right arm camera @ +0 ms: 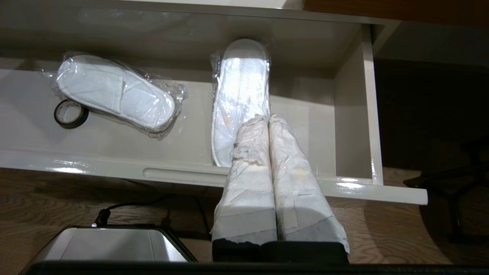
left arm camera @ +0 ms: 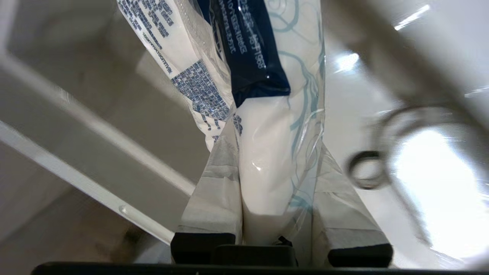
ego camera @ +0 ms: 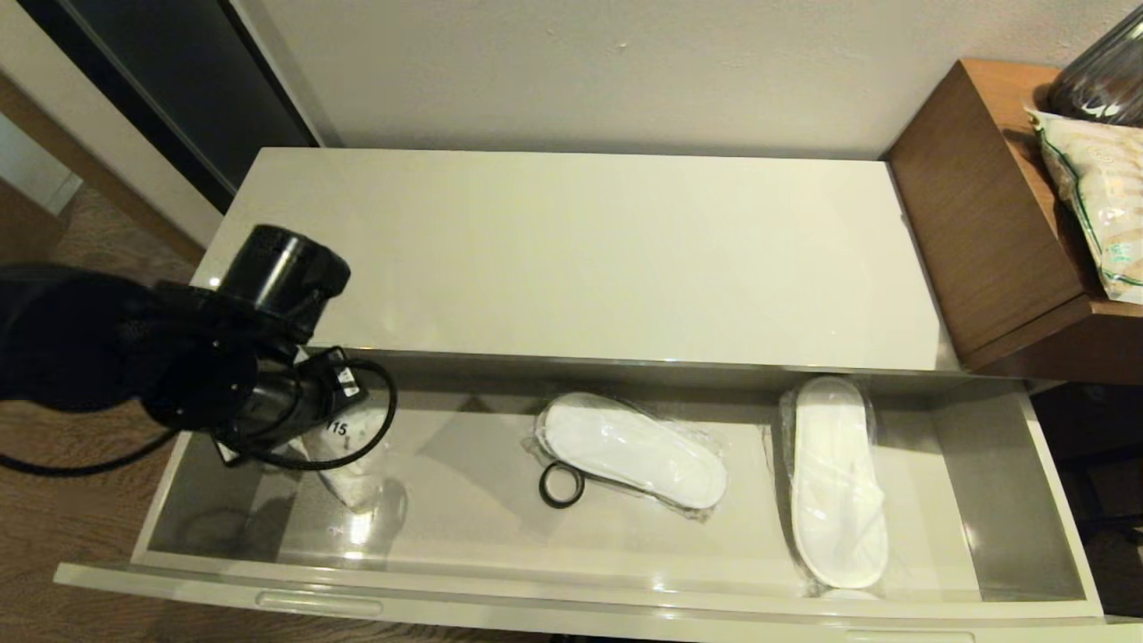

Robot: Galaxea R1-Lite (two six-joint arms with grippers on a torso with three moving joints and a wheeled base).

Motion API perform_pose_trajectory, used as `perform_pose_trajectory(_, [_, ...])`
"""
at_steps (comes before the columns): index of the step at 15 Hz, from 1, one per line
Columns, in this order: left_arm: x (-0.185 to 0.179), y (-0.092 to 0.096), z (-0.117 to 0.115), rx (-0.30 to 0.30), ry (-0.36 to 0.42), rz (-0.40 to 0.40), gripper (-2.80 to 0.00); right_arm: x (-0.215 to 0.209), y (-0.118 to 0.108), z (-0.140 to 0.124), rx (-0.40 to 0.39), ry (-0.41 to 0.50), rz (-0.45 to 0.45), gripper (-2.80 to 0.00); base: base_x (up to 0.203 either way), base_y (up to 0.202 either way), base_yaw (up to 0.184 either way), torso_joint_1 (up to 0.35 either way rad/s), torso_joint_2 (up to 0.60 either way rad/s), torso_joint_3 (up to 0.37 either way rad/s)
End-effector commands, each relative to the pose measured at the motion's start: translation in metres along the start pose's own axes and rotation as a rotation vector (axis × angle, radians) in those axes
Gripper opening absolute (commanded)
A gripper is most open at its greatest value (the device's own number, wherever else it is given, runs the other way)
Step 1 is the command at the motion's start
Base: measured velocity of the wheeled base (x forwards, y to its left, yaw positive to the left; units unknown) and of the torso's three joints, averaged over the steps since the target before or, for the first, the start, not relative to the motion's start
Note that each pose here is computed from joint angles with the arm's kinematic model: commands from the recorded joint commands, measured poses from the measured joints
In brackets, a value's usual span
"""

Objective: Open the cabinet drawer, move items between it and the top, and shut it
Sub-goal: Take out the tissue from the drawer, then place the tissue on the table

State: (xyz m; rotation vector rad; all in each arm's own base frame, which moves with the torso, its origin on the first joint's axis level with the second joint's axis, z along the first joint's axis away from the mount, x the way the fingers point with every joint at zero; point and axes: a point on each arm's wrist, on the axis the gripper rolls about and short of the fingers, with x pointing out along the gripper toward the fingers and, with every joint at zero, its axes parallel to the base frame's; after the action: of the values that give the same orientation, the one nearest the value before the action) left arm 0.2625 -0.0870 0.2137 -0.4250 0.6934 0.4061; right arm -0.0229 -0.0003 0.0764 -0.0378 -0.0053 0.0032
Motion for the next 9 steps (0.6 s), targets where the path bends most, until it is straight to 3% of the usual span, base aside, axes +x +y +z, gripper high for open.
perform_pose_trajectory(1, [-0.03, -0.005, 0.021, -0.008, -0.068, -0.073, -2.8, 0.0, 0.0, 0.0, 0.0, -0.003, 0.0, -2.8, 0.0, 0.0, 0.0, 0.0, 0.0, 0.0])
perform_pose_trajectory(4, [-0.056, -0.013, 0.047, 0.163, -0.16, -0.125, -2.8, 0.0, 0.0, 0.0, 0.0, -0.002, 0.0, -2.8, 0.0, 0.0, 0.0, 0.0, 0.0, 0.0])
perform_pose_trajectory(6, [-0.053, -0.017, 0.057, 0.395, -0.199, -0.103, -2.8, 0.0, 0.0, 0.0, 0.0, -0.002, 0.0, -2.8, 0.0, 0.0, 0.0, 0.0, 0.0, 0.0])
perform_pose_trajectory(9, [-0.014, -0.029, 0.076, 0.647, -0.213, -0.024, -2.8, 0.0, 0.0, 0.0, 0.0, -0.002, 0.0, -2.8, 0.0, 0.0, 0.0, 0.0, 0.0, 0.0])
